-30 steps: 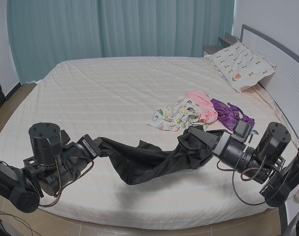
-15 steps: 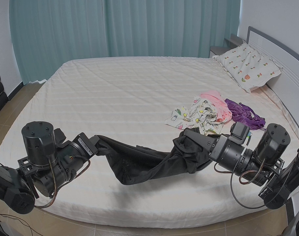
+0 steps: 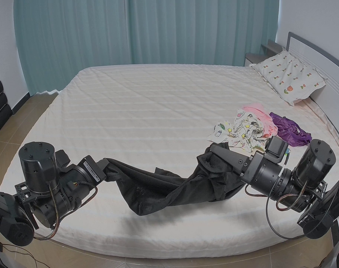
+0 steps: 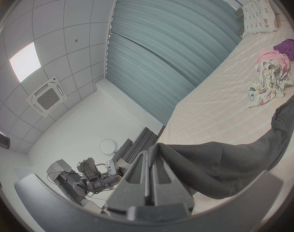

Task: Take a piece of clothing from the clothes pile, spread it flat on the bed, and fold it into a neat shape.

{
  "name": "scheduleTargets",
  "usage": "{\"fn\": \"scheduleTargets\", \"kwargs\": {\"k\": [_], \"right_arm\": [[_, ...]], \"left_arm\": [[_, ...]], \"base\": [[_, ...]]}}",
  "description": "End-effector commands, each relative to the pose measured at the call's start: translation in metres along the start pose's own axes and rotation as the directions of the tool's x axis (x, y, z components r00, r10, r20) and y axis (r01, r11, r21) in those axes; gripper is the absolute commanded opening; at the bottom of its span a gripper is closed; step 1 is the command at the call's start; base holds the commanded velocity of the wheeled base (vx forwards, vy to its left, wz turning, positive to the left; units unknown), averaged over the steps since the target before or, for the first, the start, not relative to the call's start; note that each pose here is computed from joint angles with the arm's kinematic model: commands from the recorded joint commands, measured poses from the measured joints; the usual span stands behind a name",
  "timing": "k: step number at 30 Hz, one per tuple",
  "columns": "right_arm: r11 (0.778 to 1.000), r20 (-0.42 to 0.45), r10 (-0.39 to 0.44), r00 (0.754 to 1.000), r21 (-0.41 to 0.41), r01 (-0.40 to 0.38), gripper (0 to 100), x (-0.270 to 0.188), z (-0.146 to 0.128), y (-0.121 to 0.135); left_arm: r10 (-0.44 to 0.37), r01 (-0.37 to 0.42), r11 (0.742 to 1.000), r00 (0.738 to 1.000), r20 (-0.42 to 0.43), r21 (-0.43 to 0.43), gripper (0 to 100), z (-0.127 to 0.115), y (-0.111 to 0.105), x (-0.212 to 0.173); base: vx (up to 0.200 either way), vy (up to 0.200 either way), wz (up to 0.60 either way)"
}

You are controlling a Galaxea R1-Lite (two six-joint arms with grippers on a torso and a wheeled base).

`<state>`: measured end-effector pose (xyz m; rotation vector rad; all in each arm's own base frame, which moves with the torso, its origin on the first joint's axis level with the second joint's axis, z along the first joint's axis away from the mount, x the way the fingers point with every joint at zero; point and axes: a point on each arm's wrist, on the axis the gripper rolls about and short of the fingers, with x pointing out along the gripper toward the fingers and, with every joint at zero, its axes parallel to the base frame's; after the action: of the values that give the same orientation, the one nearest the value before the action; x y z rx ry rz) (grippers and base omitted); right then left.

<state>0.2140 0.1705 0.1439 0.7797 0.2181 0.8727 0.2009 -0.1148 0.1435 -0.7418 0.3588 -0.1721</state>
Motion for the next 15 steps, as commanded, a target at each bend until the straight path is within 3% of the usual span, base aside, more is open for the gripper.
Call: {"fn": "scheduleTargets", "kwargs": {"k": [1, 10, 15], "right_arm": [[1.0, 0.0, -0.009, 1.0, 0.001, 0.009, 0, -0.002, -0.001, -0.002], [0.995, 0.013, -0.099, 0.995, 0.007, 0.099, 0, -0.01, 0.004, -0.024], [0.992, -0.014, -0.126, 0.992, 0.014, 0.127, 0, -0.023, -0.001, -0.025]], "left_arm": [[-0.002, 0.002, 1.0, 1.0, 0.003, -0.001, 0, 0.001, 0.0, -0.001], [0.012, -0.012, 1.0, 0.999, -0.033, 0.003, 0, -0.006, 0.004, 0.0], [-0.013, 0.015, 1.0, 0.997, -0.08, 0.019, 0, -0.017, 0.0, -0.004]], "base": [[0.0, 0.2, 0.0], [0.0, 0.0, 0.0], [-0.2, 0.0, 0.0]]}}
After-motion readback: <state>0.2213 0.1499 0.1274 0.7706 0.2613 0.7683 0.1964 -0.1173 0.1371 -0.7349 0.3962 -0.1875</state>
